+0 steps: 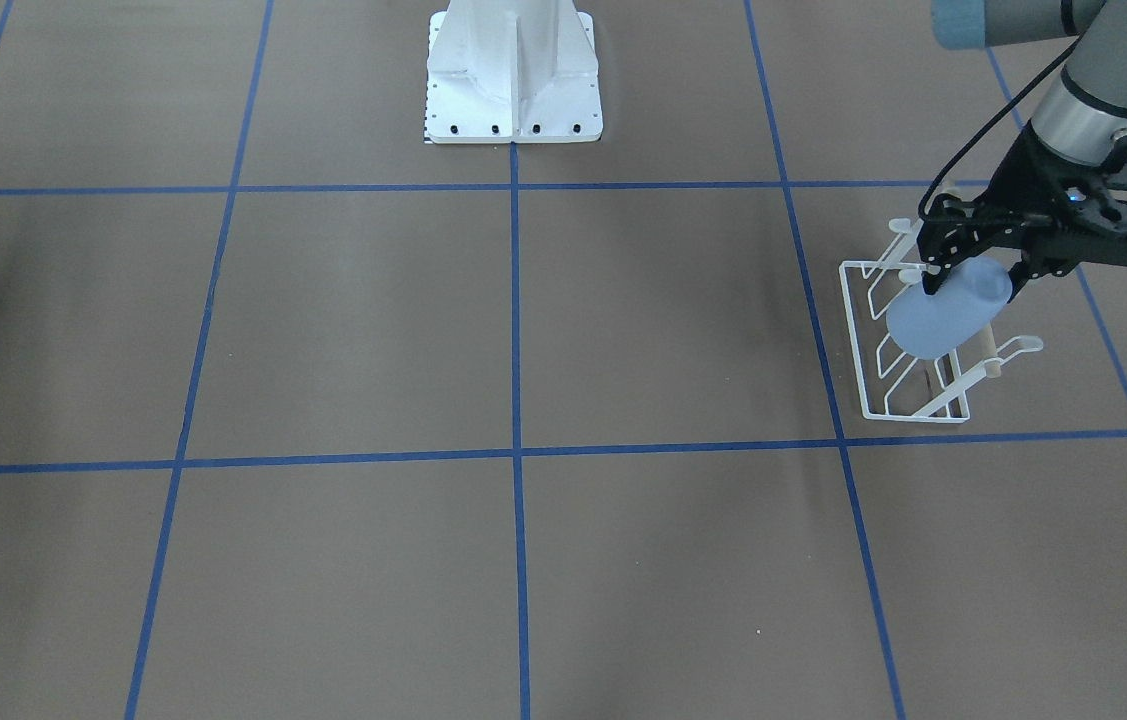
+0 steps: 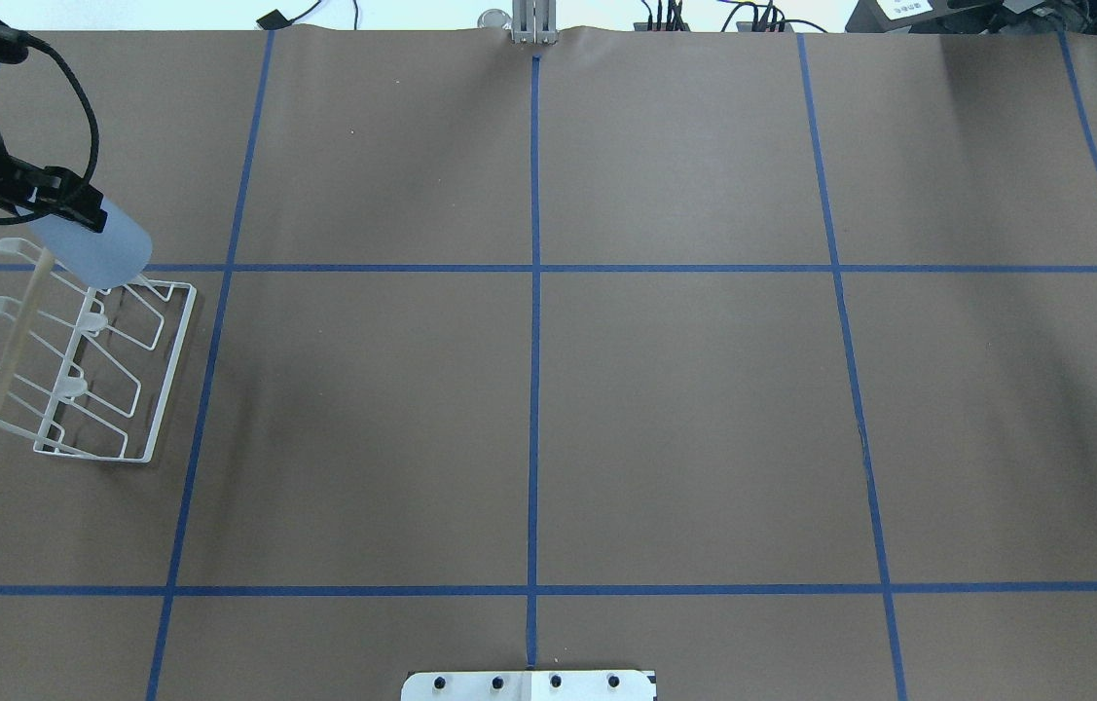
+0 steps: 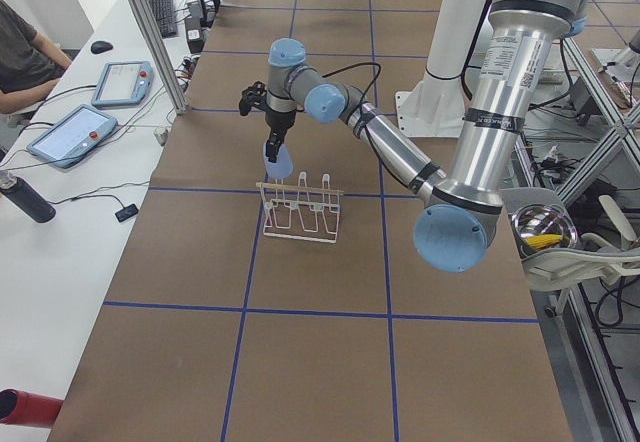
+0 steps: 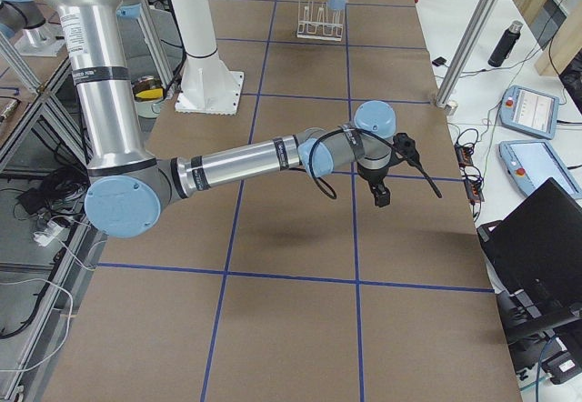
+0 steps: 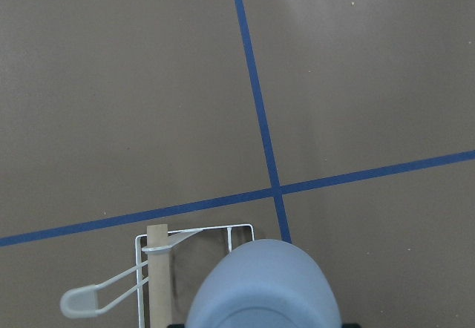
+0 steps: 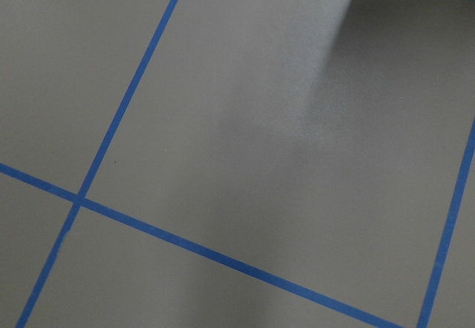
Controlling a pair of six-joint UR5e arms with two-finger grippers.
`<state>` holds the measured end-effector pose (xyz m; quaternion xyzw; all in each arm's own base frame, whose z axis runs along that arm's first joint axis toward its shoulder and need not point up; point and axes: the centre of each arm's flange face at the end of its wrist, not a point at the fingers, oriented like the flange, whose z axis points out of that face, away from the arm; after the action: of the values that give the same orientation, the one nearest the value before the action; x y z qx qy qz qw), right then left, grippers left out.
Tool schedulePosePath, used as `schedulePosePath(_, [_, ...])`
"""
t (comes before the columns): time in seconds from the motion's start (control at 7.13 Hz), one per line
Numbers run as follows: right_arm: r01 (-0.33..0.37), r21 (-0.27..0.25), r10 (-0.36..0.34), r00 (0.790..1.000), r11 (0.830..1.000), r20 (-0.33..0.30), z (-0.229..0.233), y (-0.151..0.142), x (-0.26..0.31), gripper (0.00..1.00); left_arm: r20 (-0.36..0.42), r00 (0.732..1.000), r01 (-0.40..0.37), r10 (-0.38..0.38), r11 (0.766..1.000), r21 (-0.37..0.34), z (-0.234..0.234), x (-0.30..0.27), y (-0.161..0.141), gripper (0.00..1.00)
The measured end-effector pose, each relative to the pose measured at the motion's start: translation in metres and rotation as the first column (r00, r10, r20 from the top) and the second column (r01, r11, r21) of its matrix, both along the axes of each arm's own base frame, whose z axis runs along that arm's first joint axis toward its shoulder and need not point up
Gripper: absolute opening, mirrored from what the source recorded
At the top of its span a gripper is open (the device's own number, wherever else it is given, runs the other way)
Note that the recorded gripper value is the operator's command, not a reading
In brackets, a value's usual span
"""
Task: Hang cup on cup holder
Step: 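Move the cup above the rack pegs with the left gripper while the right arm retracts, then lower the cup onto a rack peg and open the left gripper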
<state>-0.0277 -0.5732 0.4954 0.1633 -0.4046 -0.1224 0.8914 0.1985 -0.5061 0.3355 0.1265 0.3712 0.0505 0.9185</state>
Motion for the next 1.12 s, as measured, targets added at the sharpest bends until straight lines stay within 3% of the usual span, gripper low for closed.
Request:
schedulePosePath(0.42, [0.0, -0.003, 0.0, 1.0, 1.0, 0.002, 0.001, 0.0, 0.0, 1.0, 0.021, 0.999, -0.025, 0.025, 1.0, 0.001, 0.013, 0.021, -0.001, 0.0])
schedulePosePath(0.56, [-0.001, -0.005, 0.001, 1.0, 1.0, 0.006, 0.0, 0.002, -0.001, 1.0, 0.023, 0.999, -0.029, 0.029, 1.0, 0.012, 0.021, 0.029, -0.005, 0.12])
schedulePosePath(0.7, [-0.002, -0.004, 0.002, 1.0, 1.0, 0.011, -0.003, 0.004, -0.001, 1.0, 0.021, 0.999, -0.031, 0.031, 0.999, 0.02, 0.029, 0.035, -0.009, 0.28])
schedulePosePath(0.98, [-0.001, -0.002, 0.001, 1.0, 1.0, 0.018, -0.007, 0.008, -0.001, 1.0, 0.025, 0.999, -0.038, 0.038, 0.999, 0.019, 0.041, 0.041, -0.011, 0.98])
schedulePosePath(1.12, [-0.001, 0.001, 0.001, 1.0, 1.0, 0.021, -0.01, 0.011, 0.0, 1.0, 0.026, 0.999, -0.04, 0.04, 0.999, 0.019, 0.042, 0.042, -0.011, 0.98])
